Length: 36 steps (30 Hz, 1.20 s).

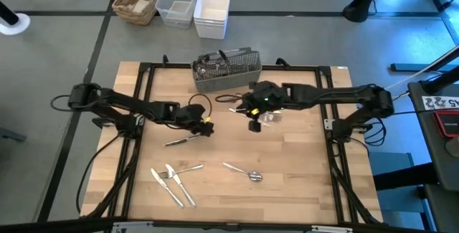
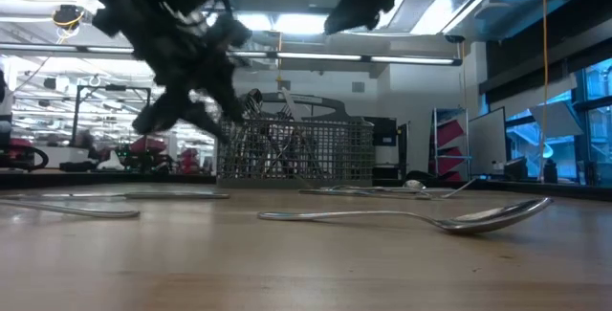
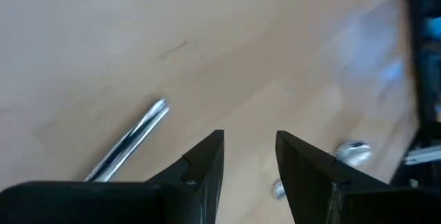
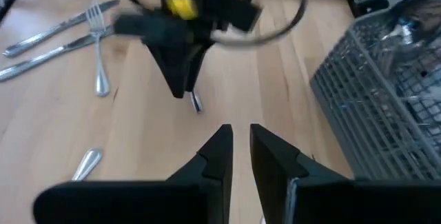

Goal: Sort silverware
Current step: Put the silver knife into the silverware rack

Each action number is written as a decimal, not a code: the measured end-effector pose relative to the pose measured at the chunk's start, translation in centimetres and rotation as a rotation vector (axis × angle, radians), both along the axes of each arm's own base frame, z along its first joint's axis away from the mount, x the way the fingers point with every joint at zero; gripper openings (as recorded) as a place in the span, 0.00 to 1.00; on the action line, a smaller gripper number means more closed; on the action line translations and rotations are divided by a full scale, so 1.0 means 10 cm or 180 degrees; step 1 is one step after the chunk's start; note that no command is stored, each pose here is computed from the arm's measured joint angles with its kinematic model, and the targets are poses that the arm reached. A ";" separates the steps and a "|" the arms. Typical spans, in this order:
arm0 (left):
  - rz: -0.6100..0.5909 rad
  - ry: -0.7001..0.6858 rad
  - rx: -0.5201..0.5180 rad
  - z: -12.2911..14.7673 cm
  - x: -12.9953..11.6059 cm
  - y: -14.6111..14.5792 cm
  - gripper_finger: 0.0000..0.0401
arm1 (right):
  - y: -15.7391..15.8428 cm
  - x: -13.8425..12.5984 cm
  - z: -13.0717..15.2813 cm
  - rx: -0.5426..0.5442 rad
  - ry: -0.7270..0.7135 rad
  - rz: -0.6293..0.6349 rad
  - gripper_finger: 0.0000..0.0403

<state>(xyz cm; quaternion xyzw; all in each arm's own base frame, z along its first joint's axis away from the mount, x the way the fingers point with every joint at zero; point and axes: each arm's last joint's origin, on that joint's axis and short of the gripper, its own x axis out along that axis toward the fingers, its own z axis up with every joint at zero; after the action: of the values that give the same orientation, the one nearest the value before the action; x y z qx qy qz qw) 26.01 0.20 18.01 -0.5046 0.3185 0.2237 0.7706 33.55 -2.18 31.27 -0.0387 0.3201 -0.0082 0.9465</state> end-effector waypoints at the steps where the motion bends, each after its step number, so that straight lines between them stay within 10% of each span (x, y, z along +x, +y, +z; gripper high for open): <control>1: -0.0003 -0.0053 0.0072 0.07 -0.04 0.00 0.31 | 0.00 0.05 -0.04 -0.0006 -0.0018 0.0003 0.13; 15: -0.0485 0.0786 0.0368 0.26 -0.66 -0.22 0.31 | -0.01 0.56 -0.70 0.0172 0.0117 0.0218 0.13; 36: -0.1531 0.1322 0.1401 -0.32 -0.53 -0.31 0.31 | -0.02 0.71 -1.02 0.0205 0.0253 0.0203 0.13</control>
<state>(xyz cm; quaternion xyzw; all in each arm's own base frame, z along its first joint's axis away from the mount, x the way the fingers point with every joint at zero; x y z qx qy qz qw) 20.75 -2.88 14.84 -0.1819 0.5214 0.1971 0.8101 40.61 -2.39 21.07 -0.0187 0.3561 0.0337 0.9336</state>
